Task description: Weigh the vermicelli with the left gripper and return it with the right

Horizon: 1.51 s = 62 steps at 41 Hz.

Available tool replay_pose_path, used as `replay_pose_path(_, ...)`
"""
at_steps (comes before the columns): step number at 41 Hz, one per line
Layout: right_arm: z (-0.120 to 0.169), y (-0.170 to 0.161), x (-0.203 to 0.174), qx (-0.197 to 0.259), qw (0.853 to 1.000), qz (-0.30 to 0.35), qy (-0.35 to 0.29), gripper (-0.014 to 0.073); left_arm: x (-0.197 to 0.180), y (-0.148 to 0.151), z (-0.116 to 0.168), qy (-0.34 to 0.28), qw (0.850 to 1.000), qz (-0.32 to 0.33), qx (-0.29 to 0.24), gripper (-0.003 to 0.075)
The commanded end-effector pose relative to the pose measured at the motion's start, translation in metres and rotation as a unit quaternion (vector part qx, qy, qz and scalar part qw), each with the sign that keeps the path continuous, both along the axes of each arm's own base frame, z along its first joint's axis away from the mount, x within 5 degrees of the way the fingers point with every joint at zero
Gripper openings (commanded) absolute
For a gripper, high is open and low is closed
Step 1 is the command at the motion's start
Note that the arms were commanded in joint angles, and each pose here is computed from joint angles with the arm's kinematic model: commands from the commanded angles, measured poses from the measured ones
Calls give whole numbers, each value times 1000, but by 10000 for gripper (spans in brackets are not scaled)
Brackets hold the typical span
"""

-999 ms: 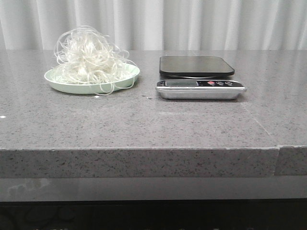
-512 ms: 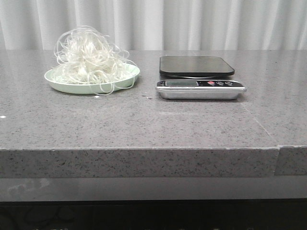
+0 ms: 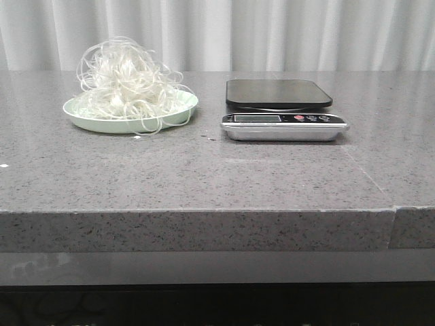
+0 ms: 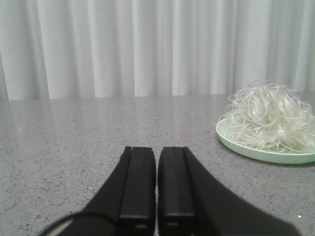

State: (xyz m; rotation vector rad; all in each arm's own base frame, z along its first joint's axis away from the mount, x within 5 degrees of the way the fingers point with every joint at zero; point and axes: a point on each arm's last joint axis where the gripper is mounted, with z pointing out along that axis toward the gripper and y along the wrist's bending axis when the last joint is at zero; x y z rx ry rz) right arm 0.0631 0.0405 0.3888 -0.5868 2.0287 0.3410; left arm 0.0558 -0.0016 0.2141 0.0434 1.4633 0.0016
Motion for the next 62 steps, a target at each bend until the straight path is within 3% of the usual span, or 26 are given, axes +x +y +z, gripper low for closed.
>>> replay_pose_path(1, 11, 0, 2, 14, 999, -5, -35, 163, -3, 0, 6, -45, 999, -3, -6, 141)
replay_pose_path(15, 9, -1, 1, 14, 999, -6, -36, 163, -3, 0, 6, -45, 999, -3, -6, 141)
replay_pose_path(20, -4, -8, 4, 27, 995, -58, -79, 163, -3, 0, 6, -45, 999, -3, -6, 141)
replay_pose_path(23, -15, -15, 5, 41, 987, -103, -119, 163, -3, 0, 6, -45, 999, -3, -6, 141)
replay_pose_path(32, -67, -34, 0, 69, 941, -220, -249, 163, -3, 0, 6, -45, 999, -3, -6, 141)
replay_pose_path(35, -85, -37, -3, 75, 925, -240, -284, 163, -3, 0, 6, -45, 999, -3, -6, 141)
replay_pose_path(42, -133, -39, -6, 82, 912, -250, -316, 163, -3, 0, 6, -45, 999, -3, -6, 141)
replay_pose_path(50, -163, -39, -12, 83, 910, -251, -319, 163, -3, 0, 6, -45, 999, -3, -6, 141)
replay_pose_path(62, -180, -39, -8, 76, 918, -252, -295, 163, -3, 0, 6, -45, 999, -3, -6, 141)
